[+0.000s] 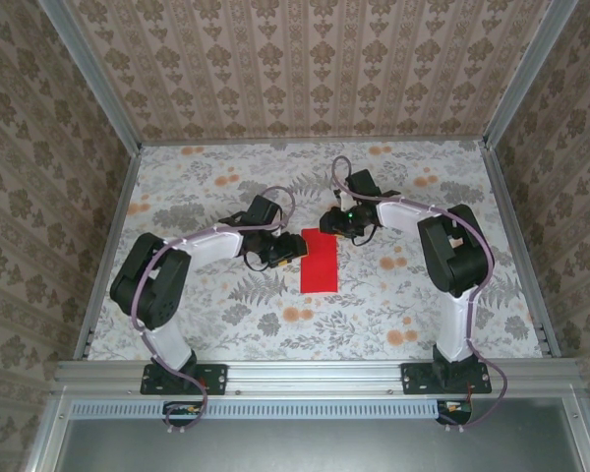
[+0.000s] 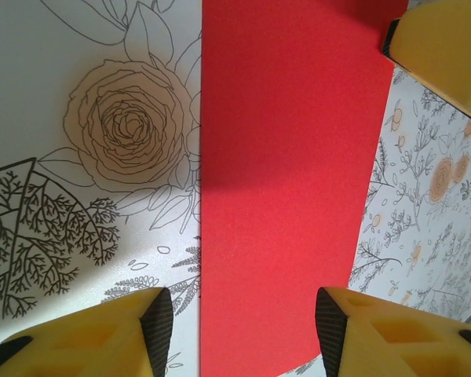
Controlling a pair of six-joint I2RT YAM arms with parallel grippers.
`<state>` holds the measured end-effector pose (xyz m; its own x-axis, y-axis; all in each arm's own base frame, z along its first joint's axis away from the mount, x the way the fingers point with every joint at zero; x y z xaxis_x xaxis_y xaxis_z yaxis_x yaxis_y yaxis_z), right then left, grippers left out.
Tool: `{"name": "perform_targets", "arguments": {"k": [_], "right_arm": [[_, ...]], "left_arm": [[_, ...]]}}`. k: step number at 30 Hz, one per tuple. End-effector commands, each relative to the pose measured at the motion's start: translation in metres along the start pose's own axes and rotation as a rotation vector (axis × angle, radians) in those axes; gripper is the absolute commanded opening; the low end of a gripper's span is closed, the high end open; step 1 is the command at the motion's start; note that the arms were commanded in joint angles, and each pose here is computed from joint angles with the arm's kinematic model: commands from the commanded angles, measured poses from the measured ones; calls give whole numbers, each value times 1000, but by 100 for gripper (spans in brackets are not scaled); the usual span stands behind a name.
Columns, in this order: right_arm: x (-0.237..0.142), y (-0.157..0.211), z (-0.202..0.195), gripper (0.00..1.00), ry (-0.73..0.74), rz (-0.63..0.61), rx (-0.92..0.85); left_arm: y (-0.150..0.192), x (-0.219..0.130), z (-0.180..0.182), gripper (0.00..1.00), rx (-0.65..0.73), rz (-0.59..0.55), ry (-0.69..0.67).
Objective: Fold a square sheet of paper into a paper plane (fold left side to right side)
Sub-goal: Third fold the triangle at the center of the table.
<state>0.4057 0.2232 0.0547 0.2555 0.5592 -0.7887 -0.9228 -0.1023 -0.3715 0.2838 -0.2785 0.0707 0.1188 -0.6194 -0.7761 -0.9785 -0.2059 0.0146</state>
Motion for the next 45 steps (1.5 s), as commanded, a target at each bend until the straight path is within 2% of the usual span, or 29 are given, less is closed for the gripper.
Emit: {"name": "perform_targets", "arguments": {"k": [1, 17, 45], "right_arm": [[7, 10, -8, 39, 41, 59, -23], [17, 19, -12, 37, 34, 100, -40], [22, 20, -13, 37, 21, 102, -38]], "left_arm": [[3, 6, 5, 54, -37, 31, -1], [11, 26, -1, 54, -49, 94, -1], [20, 24, -2, 37, -59, 85, -4]]}}
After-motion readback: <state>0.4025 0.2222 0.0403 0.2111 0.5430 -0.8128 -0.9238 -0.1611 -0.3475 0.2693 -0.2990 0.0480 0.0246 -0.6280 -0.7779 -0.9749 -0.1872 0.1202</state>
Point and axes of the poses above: each hand's point on the last joint's axis, 136 mm out from that joint toward the fingers, its own x axis out along the fingers, its own z axis along the line the jaws close on, y = z × x, the point moved 2 cm from there along -x, back along the fingers, and after that the axes turned 11 degrees about -x, right-handed, at the moved point
